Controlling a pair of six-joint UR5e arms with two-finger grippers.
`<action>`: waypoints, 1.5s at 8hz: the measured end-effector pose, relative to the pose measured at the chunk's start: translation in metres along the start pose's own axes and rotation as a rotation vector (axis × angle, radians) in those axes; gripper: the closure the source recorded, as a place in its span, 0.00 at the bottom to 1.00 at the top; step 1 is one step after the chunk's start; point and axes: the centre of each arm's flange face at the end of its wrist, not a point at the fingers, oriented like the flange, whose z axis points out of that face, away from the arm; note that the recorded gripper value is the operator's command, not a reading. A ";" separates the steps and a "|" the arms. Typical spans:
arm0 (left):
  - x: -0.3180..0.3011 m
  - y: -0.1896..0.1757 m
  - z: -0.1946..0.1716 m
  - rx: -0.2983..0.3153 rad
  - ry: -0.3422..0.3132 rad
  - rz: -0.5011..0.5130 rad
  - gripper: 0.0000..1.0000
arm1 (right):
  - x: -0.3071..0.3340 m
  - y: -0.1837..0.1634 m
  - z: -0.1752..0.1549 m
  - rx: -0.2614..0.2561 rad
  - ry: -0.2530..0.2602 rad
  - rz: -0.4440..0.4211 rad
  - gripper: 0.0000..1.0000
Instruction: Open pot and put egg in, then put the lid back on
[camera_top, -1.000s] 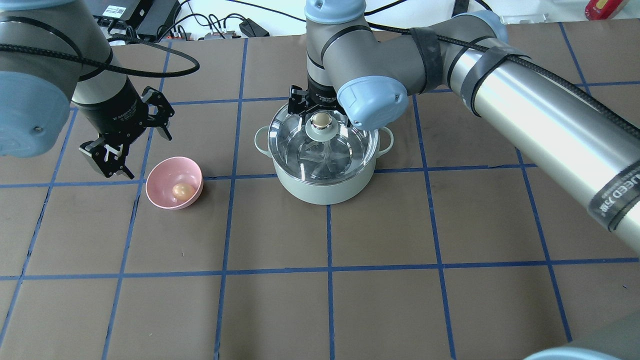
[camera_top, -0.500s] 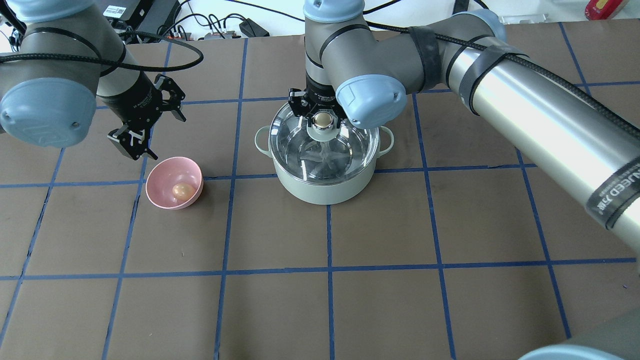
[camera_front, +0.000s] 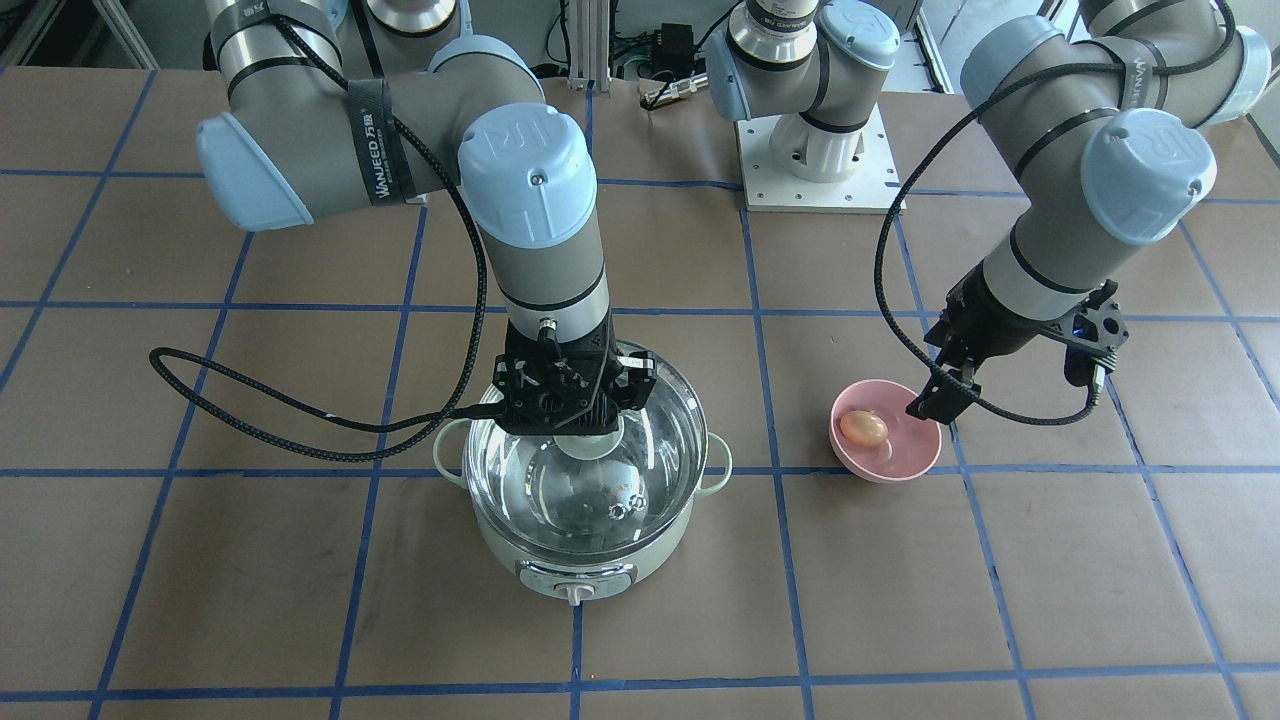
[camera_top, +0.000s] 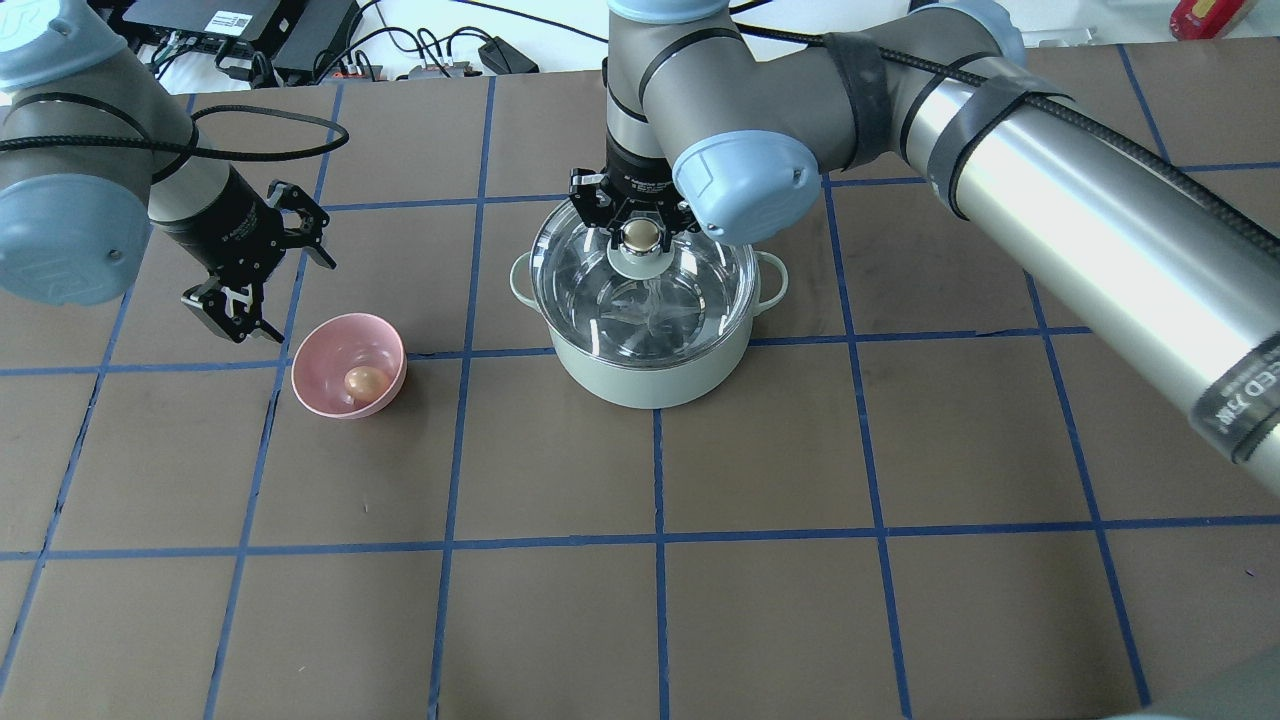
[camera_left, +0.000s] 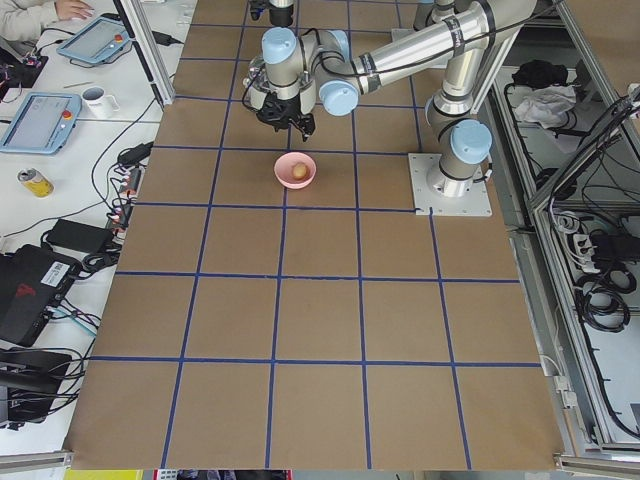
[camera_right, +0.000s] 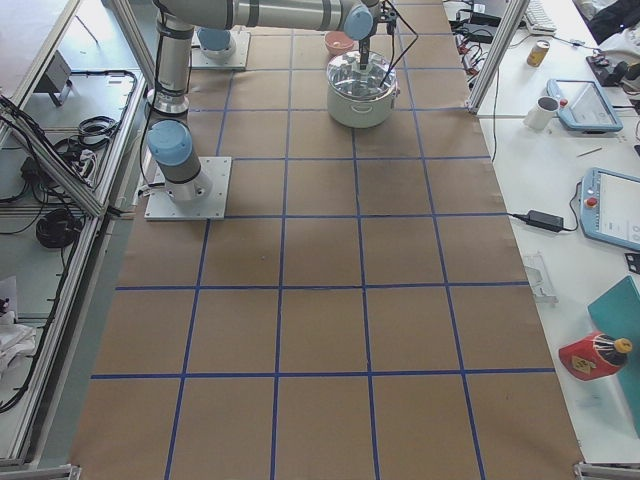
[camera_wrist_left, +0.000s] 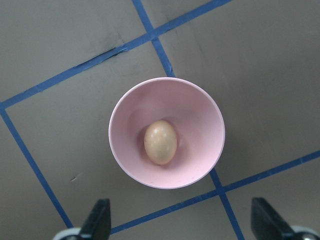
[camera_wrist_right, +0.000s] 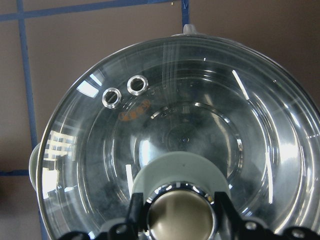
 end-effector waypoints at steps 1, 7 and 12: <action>0.000 -0.002 0.012 -0.014 -0.016 -0.026 0.00 | 0.006 0.004 -0.020 -0.002 0.003 -0.030 1.00; 0.007 -0.009 0.032 -0.008 -0.009 -0.089 0.00 | 0.159 -0.027 -0.112 0.015 0.030 -0.085 1.00; 0.012 -0.016 0.067 -0.015 -0.029 -0.077 0.00 | 0.208 -0.036 -0.123 0.018 0.044 -0.091 1.00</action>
